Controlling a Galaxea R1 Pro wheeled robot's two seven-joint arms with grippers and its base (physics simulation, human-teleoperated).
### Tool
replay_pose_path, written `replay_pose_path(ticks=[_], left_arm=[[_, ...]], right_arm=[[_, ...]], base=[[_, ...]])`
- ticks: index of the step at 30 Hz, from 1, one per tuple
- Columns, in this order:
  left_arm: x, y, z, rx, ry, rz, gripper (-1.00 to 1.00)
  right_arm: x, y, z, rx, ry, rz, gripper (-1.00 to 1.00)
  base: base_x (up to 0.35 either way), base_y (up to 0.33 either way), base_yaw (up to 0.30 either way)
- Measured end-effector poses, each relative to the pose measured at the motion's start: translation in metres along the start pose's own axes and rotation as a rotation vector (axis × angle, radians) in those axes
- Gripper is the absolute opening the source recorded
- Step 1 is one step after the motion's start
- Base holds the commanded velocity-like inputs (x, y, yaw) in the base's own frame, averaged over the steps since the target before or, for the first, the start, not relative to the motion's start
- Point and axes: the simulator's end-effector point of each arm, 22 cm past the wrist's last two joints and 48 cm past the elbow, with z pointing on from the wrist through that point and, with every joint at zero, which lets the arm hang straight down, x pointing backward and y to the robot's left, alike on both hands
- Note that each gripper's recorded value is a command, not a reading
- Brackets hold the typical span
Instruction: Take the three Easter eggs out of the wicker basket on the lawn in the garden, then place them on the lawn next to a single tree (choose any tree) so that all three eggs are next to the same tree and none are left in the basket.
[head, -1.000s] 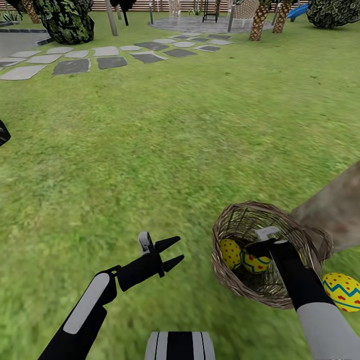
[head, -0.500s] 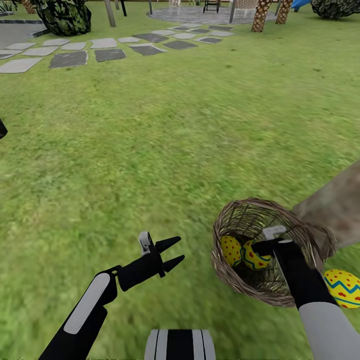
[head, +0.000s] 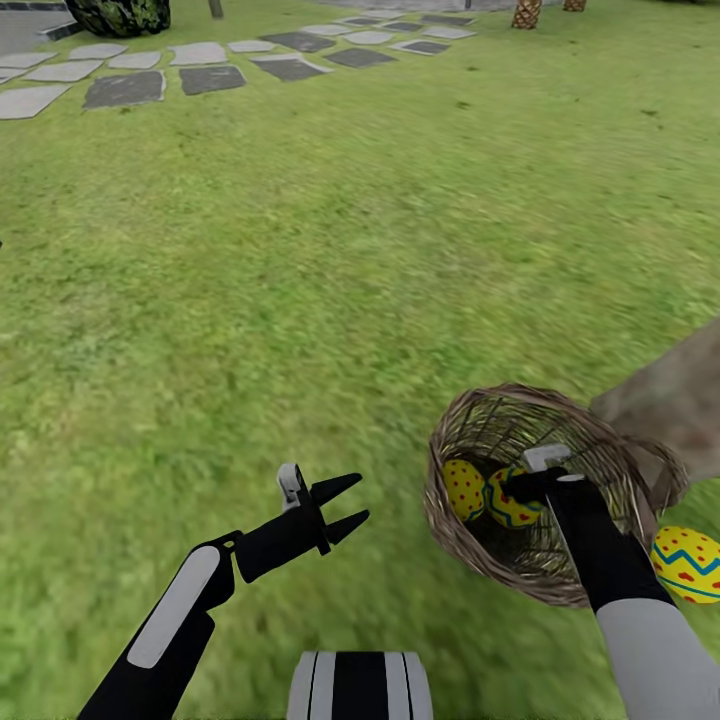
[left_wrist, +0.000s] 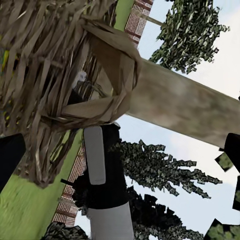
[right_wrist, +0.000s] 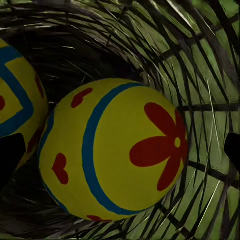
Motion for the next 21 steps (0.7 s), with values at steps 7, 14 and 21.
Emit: replay_pose_path(ticks=[7, 14, 21], left_arm=[[0.0, 0.001, 0.0, 0.005, -0.001, -0.004, 1.0], [-0.002, 0.008, 0.0, 0.004, -0.003, -0.019, 1.0], [-0.003, 0.014, 0.0, 0.0, -0.004, -0.03, 1.0]], right_arm=[[-0.024, -0.007, 0.0, 0.01, -0.028, 0.007, 1.0], [-0.013, -0.005, 0.01, 0.006, -0.003, 0.009, 1.0], [0.005, 0.001, 0.019, -0.003, 0.042, 0.008, 1.0]], base=[[0.0, 0.0, 0.0], [0.0, 0.0, 0.0], [0.0, 0.0, 0.0]])
